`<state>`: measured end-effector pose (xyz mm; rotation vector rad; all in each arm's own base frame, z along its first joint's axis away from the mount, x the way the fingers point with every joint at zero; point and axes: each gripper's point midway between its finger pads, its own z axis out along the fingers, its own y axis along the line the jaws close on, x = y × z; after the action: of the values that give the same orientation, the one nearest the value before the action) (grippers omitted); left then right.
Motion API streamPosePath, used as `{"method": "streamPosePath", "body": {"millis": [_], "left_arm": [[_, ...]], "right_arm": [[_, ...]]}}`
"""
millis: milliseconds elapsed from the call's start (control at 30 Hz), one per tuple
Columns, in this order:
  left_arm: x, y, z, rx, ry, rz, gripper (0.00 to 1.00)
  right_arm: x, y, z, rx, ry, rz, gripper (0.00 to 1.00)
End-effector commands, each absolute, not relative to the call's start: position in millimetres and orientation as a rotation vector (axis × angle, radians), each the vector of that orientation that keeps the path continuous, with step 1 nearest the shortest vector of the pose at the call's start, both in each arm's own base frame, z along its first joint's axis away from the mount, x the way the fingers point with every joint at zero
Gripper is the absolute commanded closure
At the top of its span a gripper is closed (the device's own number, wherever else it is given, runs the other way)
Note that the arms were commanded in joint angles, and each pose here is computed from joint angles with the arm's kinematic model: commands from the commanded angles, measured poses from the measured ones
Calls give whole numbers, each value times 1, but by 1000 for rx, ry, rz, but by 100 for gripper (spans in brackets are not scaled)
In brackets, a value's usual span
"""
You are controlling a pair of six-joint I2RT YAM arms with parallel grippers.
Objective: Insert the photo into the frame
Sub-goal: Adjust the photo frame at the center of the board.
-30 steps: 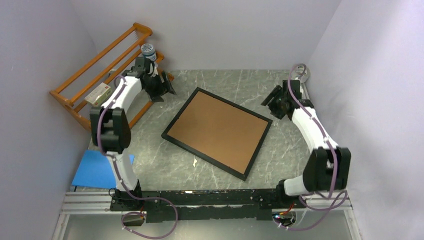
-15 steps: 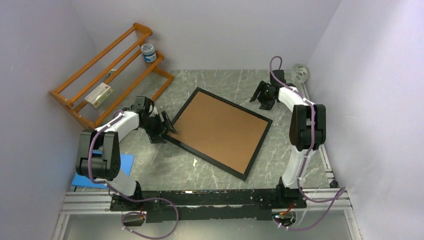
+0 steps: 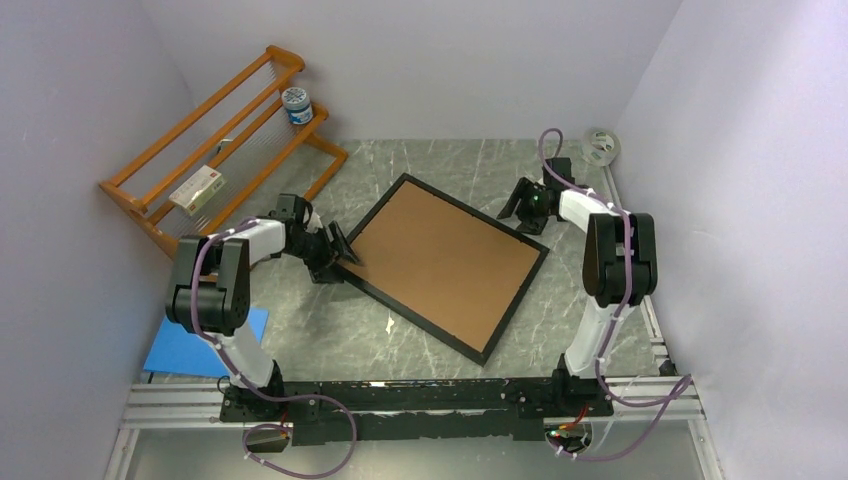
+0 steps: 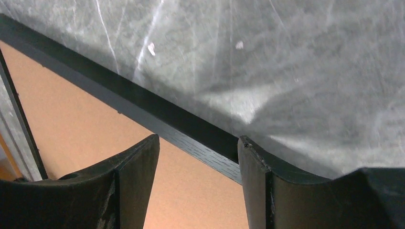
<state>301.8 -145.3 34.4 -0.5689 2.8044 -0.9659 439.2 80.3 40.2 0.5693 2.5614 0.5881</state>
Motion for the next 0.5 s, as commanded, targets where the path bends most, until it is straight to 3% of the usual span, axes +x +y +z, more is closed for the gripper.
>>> {"method": "streamPosePath", "body": {"millis": [0, 267, 467], "left_arm": [[344, -157, 48, -475, 2683, -1045, 27], [388, -173, 61, -431, 2648, -1173, 29], [413, -180, 64, -428, 2623, -1232, 40]], "right_arm": [[409, 98, 58, 531, 2570, 706, 36], [369, 107, 65, 542, 2560, 781, 36], [354, 110, 77, 541, 2539, 798, 36]]}}
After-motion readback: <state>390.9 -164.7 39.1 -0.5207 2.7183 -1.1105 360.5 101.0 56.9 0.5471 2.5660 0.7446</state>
